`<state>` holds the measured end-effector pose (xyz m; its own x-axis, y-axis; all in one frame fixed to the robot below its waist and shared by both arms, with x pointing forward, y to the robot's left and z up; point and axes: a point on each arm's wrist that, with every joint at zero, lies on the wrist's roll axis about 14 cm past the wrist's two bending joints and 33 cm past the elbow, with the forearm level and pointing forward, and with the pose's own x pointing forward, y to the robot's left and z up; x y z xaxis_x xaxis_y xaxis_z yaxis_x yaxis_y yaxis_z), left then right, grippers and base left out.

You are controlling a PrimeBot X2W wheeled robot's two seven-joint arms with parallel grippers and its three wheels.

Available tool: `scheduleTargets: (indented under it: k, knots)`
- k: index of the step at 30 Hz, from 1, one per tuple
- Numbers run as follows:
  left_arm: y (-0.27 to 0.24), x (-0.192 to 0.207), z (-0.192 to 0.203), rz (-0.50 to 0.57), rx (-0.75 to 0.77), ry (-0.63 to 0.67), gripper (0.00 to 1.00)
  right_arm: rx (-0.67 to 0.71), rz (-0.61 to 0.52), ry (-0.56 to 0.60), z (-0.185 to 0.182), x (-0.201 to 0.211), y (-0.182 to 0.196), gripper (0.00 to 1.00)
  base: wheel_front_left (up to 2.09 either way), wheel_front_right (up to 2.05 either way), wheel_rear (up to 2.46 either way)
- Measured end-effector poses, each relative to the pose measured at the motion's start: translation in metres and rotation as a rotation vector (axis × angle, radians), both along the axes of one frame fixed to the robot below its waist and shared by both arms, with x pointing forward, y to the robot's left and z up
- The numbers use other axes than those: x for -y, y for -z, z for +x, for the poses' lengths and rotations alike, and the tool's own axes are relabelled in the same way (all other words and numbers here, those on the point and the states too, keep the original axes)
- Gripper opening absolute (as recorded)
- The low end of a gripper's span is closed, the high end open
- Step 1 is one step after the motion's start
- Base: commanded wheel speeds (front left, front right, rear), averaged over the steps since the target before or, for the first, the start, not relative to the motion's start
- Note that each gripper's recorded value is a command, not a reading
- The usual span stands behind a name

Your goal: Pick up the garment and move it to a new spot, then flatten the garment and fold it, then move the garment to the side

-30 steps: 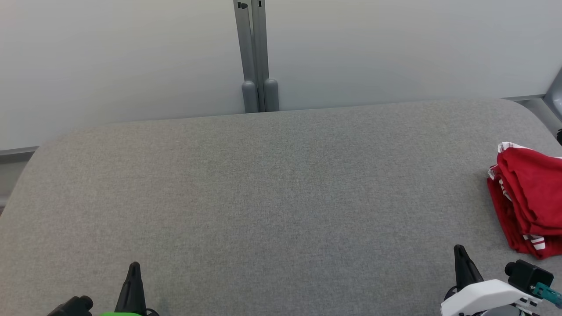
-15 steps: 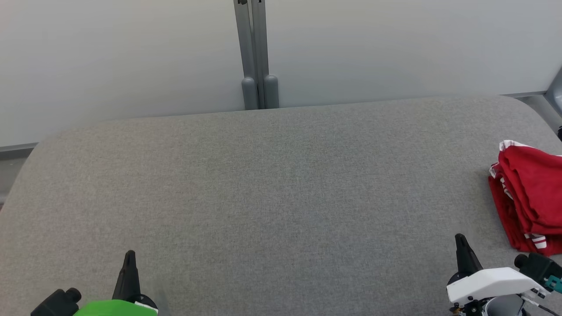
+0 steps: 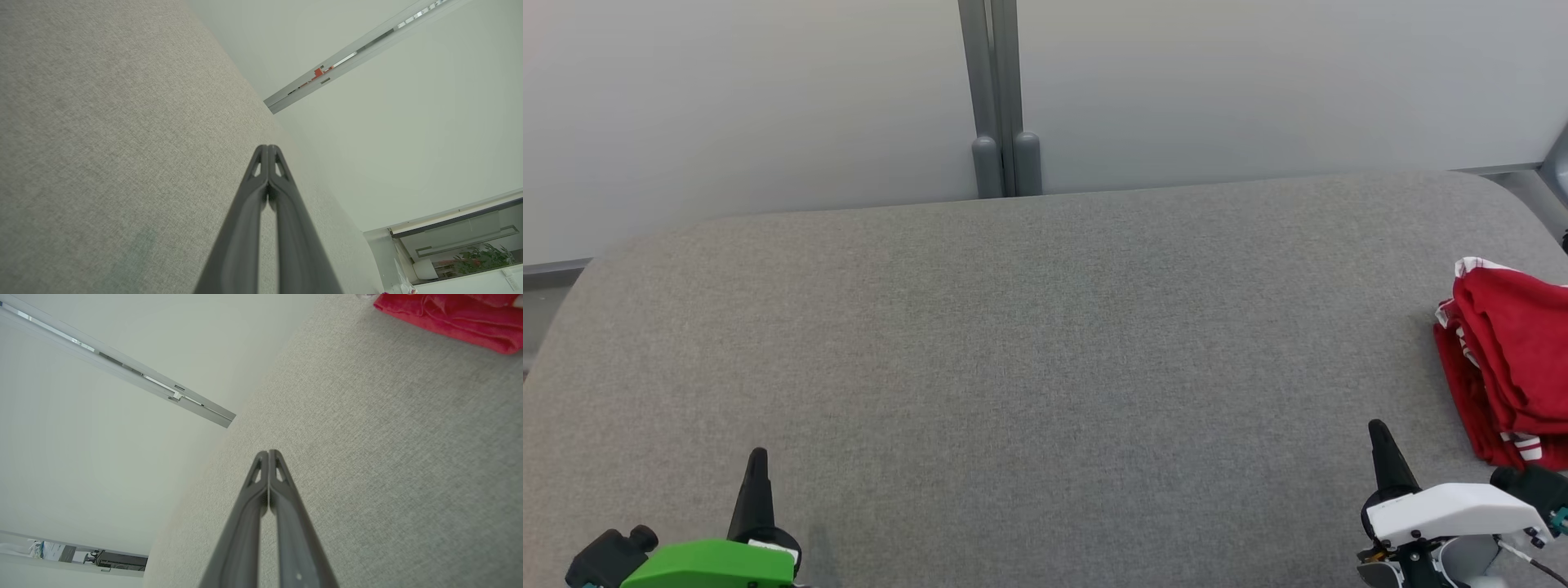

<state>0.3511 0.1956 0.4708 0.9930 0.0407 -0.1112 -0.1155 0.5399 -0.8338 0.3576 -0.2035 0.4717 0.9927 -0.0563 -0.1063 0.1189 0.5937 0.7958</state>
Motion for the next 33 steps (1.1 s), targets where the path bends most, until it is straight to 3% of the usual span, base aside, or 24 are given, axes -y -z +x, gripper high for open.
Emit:
scheduleTargets:
  k: [33]
  knots:
    - [-0.016, -0.002, 0.019, -0.309, 0.048, -0.008, 0.00, 0.051, 0.343, 0.005, 0.016, -0.001, -0.016, 0.00, 0.00, 0.00, 0.00]
